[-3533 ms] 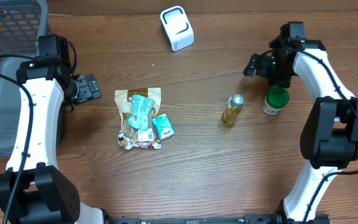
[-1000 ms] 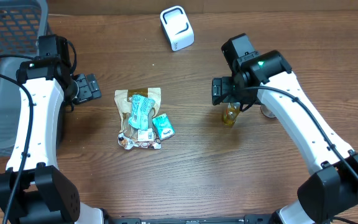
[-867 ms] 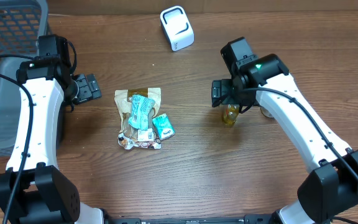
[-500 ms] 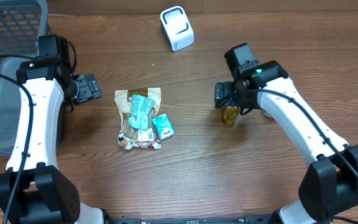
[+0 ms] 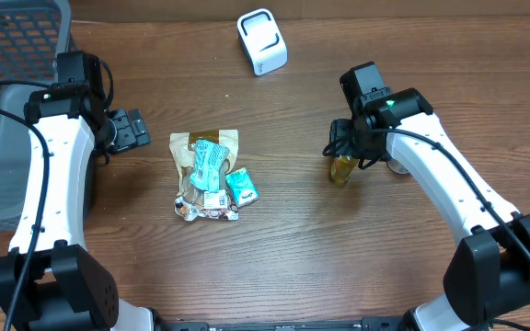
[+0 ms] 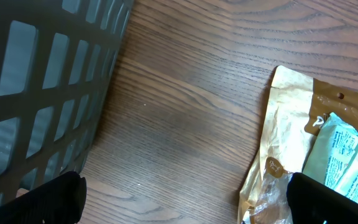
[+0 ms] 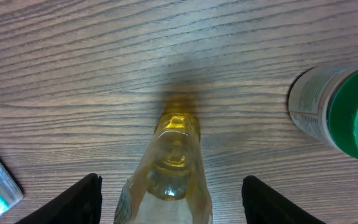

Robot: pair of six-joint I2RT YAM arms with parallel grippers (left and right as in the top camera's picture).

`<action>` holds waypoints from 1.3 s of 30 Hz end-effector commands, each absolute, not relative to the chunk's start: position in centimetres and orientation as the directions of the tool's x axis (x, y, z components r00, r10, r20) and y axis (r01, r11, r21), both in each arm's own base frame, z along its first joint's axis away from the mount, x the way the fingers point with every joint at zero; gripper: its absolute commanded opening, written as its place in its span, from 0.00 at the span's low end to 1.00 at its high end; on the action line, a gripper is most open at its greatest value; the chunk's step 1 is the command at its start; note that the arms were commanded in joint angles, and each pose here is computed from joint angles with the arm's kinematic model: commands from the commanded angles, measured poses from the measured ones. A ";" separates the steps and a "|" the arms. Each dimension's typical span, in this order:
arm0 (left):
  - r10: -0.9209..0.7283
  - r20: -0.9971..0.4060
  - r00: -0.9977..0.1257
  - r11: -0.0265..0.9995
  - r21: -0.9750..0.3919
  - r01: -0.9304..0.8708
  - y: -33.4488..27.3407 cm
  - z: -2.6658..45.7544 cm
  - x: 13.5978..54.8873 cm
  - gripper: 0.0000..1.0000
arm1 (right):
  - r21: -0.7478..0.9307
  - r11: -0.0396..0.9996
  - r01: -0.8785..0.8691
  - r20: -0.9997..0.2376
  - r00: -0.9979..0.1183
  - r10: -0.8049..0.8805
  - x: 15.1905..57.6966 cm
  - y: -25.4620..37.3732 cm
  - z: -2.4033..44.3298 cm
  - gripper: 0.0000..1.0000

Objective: Scan the item barcode
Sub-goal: 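Lower the right gripper and grasp the yellow oil bottle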

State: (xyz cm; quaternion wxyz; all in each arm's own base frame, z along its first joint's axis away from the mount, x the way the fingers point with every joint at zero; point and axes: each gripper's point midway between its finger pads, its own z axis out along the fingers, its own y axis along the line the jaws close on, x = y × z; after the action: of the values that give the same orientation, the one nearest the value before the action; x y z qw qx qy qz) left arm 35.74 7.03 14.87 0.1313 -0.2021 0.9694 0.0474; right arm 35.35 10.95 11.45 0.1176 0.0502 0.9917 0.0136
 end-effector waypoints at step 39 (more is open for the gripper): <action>-0.368 -0.309 -0.877 0.915 0.044 -0.400 7.3 16.1 36.1 1.00 | 0.062 0.998 -0.029 -0.238 -0.971 -0.014 33.3 15.6 10.7 0.32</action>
State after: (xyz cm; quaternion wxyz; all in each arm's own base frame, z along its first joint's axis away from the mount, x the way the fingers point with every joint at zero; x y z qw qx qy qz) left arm 35.74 7.03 14.87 0.1313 -0.2021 0.9694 0.0474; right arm 33.42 14.30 9.89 0.1065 0.0039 0.9942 0.0174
